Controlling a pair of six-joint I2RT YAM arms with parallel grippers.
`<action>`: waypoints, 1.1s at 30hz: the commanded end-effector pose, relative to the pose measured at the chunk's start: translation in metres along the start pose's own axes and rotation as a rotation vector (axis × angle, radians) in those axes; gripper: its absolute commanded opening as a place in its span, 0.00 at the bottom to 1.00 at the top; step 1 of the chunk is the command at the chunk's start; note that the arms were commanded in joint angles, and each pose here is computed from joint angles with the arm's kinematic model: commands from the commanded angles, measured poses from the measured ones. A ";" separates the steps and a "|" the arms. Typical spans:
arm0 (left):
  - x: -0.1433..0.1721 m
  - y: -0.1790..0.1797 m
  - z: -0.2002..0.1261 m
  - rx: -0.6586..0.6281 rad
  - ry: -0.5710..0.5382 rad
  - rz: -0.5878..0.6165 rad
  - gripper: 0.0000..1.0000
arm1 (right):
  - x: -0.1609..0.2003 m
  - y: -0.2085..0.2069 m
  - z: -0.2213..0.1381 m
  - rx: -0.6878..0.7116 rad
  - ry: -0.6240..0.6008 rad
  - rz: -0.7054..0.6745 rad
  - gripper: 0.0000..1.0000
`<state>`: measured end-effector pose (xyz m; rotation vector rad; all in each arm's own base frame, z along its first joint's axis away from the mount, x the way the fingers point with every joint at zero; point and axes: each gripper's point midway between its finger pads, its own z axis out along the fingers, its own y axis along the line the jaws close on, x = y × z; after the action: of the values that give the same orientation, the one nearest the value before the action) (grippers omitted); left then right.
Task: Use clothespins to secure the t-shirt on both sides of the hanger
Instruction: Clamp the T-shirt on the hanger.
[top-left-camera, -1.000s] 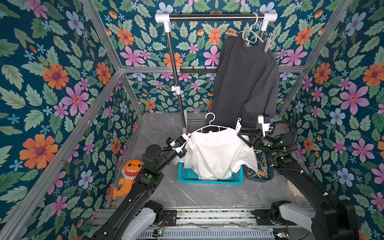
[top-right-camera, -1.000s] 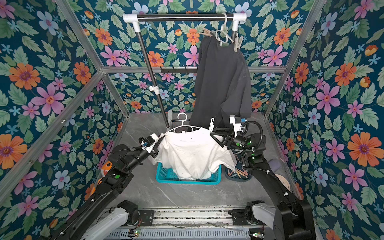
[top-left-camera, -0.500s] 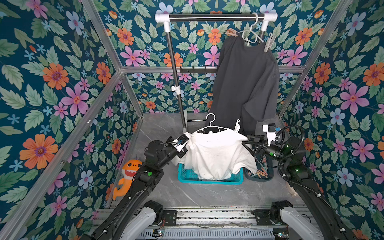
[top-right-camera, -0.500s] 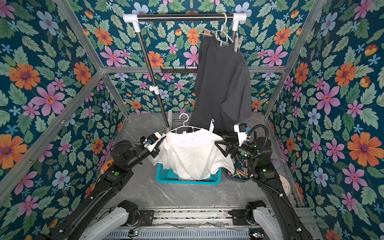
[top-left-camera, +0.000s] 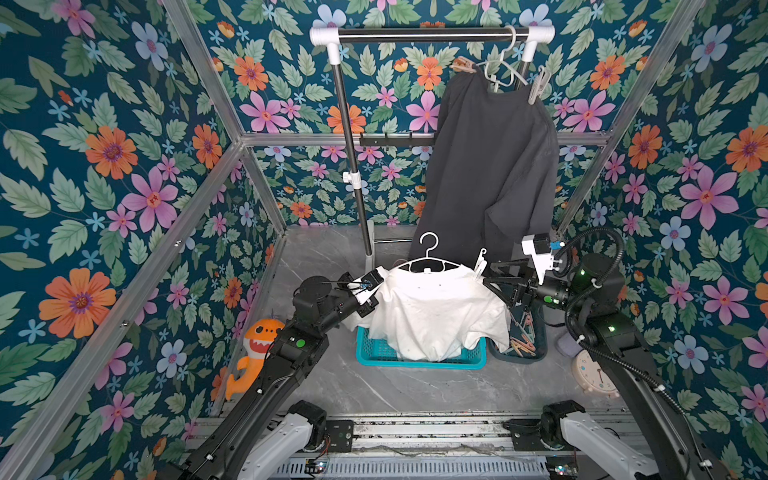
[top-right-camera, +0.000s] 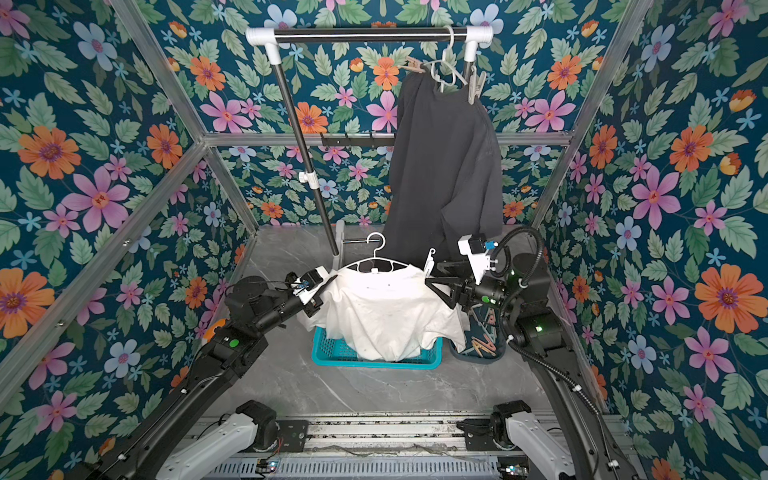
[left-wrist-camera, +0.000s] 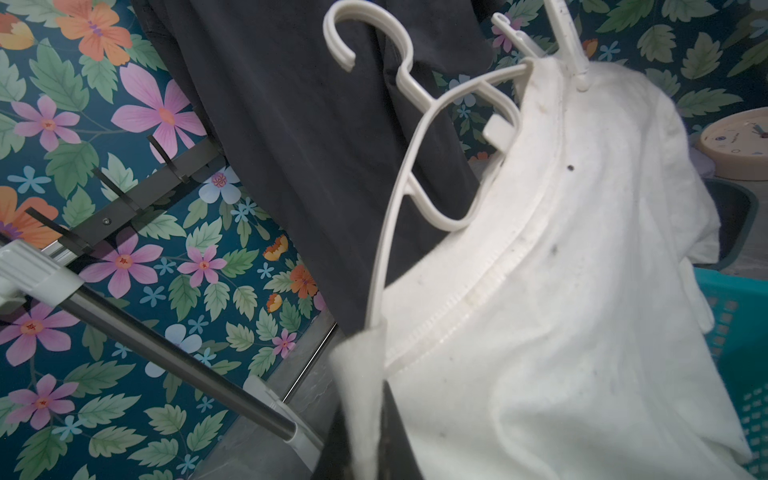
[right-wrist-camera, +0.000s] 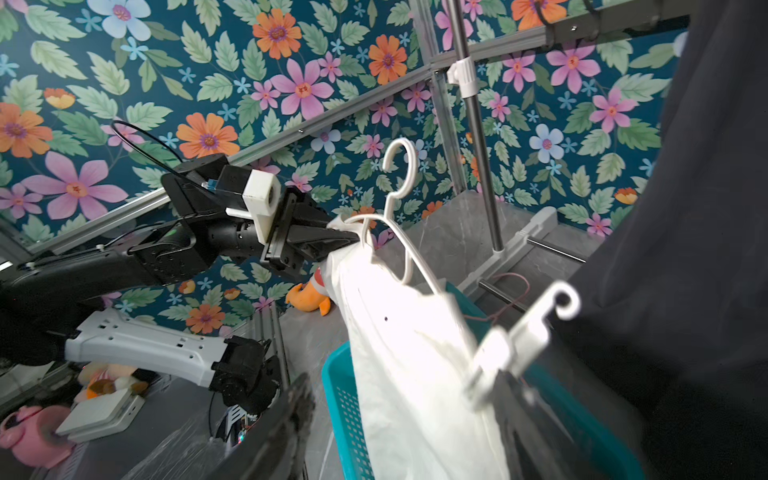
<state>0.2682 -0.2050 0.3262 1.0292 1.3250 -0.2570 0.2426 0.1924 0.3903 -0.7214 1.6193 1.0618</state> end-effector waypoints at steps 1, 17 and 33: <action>-0.013 -0.001 0.000 0.006 -0.040 0.035 0.00 | 0.002 0.008 0.014 -0.062 0.064 -0.059 0.69; -0.019 -0.014 0.007 -0.012 -0.036 0.145 0.00 | -0.033 0.009 0.066 -0.279 0.148 -0.020 0.62; -0.027 -0.007 0.003 -0.053 -0.065 0.150 0.00 | -0.032 -0.006 0.092 -0.390 0.164 0.081 0.36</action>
<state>0.2573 -0.2214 0.3258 1.1072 1.2410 -0.1403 0.2994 0.2702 0.4053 -1.0037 1.6470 1.4050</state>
